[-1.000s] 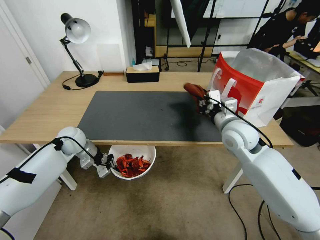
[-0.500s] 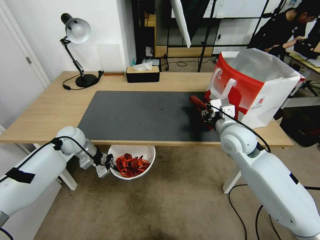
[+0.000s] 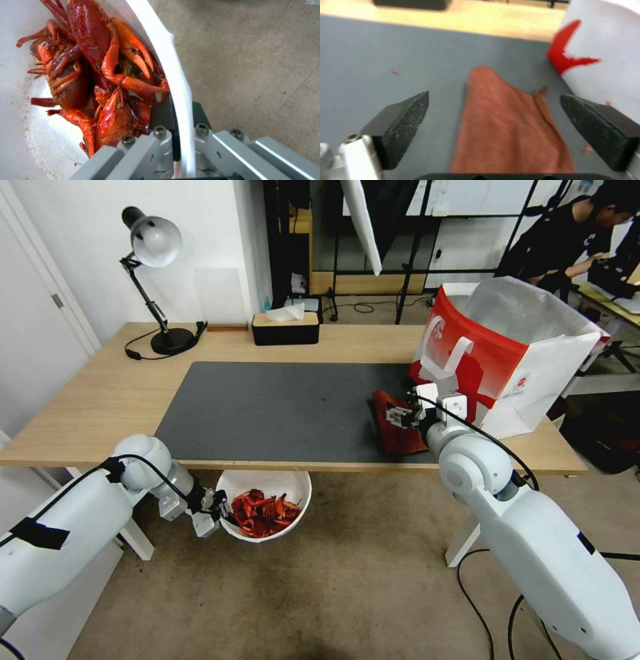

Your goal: Sweep shrimp from table into container with towel, then put container into takeout bag.

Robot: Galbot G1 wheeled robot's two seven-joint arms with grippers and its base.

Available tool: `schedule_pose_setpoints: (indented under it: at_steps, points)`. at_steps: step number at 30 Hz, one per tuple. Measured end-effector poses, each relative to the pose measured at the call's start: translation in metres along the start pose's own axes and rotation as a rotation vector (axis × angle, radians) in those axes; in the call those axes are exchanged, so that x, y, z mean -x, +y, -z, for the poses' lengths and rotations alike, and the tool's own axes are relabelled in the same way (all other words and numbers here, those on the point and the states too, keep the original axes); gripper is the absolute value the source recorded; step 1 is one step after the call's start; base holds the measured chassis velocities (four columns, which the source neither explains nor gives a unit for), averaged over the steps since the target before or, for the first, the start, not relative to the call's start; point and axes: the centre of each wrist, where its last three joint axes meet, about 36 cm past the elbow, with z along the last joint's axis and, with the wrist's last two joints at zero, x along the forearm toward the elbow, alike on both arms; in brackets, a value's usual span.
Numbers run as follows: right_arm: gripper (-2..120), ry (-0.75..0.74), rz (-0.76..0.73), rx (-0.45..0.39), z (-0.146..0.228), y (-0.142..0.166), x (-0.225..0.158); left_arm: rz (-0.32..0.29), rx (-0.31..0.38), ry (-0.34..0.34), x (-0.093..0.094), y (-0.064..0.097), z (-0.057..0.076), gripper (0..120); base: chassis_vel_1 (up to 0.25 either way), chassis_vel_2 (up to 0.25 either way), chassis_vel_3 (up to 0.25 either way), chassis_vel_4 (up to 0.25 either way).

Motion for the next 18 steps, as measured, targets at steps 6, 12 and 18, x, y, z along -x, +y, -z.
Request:
schedule_pose_setpoints:
  at_steps: [6, 12, 18]
  points:
    - [100, -0.045, 0.053, 0.041, -0.005, 0.005, -0.008, -0.002, -0.002, -0.001, 0.001, -0.001, 0.001, 0, 0.0, 0.0, 0.0, 0.0]
    - [100, -0.218, 0.17, 0.123, -0.029, 0.017, -0.026, -0.003, -0.004, -0.001, 0.002, -0.004, 0.002, 0, 0.0, 0.0, 0.0, 0.0]
    - [100, -0.448, 0.246, 0.091, -0.066, 0.022, -0.053, -0.007, -0.008, -0.001, 0.002, -0.011, 0.005, 0, 0.0, 0.0, 0.0, 0.0]
